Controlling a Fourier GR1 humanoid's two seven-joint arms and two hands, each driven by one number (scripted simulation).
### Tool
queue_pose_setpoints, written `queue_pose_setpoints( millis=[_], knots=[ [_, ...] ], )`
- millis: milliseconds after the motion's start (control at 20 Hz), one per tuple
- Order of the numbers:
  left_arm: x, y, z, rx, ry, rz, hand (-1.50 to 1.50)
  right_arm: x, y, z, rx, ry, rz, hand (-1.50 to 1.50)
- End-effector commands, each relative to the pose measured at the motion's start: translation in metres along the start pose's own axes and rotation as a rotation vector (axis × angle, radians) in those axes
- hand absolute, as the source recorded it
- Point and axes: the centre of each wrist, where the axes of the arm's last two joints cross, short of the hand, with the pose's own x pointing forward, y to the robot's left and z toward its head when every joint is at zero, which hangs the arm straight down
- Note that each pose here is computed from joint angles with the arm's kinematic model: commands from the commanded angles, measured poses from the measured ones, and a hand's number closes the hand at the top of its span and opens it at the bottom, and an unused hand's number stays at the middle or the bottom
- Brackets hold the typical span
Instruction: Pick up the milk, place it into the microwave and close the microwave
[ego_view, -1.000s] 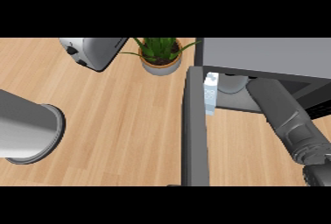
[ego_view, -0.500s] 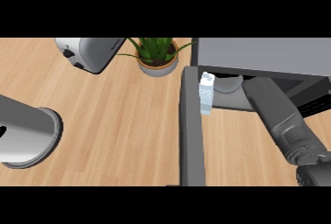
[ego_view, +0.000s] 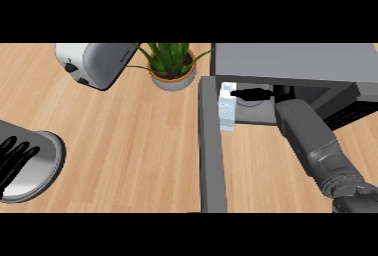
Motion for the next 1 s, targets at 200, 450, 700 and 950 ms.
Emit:
queue_pose_setpoints(
  millis=[200,450,700,950],
  knots=[
    [0.001,-0.018,-0.007,-0.066,0.047,0.040,1.50,-0.030,0.013,0.045,0.059,0.053,-0.265,-1.50],
    [-0.003,-0.037,-0.024,-0.082,0.057,0.077,1.50,-0.056,0.006,0.084,0.081,0.062,-0.381,-1.50],
    [-0.010,-0.064,-0.038,-0.116,0.087,0.091,1.50,-0.061,0.013,0.103,0.105,0.070,-0.359,-1.50],
    [-0.009,-0.080,-0.049,-0.205,0.108,0.057,1.50,-0.071,0.001,0.133,0.123,0.087,-0.374,-1.50]
  ],
)
